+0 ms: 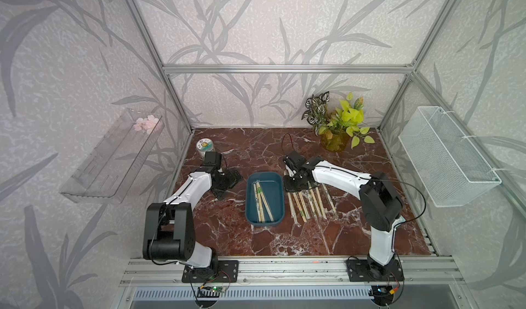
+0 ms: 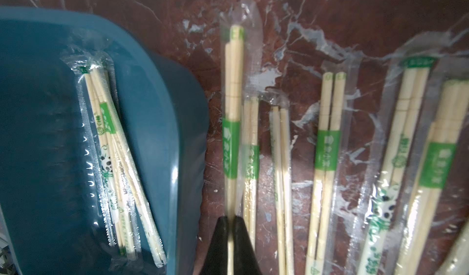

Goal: Take the paired disposable chopsticks out of the storage box
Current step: Place the paired disposable chopsticks at the center of the board.

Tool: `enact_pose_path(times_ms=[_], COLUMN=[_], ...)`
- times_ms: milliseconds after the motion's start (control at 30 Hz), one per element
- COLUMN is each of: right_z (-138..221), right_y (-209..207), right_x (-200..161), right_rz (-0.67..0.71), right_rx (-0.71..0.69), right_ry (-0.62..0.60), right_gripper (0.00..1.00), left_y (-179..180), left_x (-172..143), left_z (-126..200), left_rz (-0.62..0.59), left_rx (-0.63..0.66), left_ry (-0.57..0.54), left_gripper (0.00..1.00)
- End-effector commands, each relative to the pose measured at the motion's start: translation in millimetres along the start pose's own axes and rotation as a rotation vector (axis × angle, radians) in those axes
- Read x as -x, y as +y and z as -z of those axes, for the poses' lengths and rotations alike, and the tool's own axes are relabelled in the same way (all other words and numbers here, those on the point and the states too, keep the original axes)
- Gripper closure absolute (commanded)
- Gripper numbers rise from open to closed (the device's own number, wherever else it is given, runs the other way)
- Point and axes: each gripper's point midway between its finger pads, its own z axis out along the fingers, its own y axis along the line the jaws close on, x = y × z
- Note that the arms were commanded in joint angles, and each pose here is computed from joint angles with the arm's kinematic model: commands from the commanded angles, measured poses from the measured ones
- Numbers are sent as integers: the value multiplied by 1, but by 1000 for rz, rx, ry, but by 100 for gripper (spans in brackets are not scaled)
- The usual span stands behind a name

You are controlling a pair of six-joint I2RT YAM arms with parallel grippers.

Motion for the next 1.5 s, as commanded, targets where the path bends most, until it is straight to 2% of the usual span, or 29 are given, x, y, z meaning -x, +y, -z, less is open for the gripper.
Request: enact_pose_path(times_ms=[0, 267, 500, 1067, 1267, 1467], right_z=[-7, -18, -22, -17, 10, 36], right_y=[5, 6, 5, 38, 32, 55], right_x=[-7, -18, -25, -36, -19, 3], right_rz=[-10, 4, -23, 48, 102, 177], right_rx=[16, 7, -15, -9, -77, -42], right_ry=[19, 51, 69, 77, -1, -74], right_gripper=[94, 92, 69, 68, 68, 68], left_y=[-3, -3, -4, -5, -3, 1], left_x=[1, 1, 2, 2, 3, 5], left_z=[2, 2, 2, 1, 2, 4], left_rz=[3, 4, 2, -3, -7, -3], left_rx=[-6, -5, -10, -10, -2, 14], left_ry=[-6, -7, -8, -1, -6, -16], left_gripper=[1, 1, 1, 1, 1, 1])
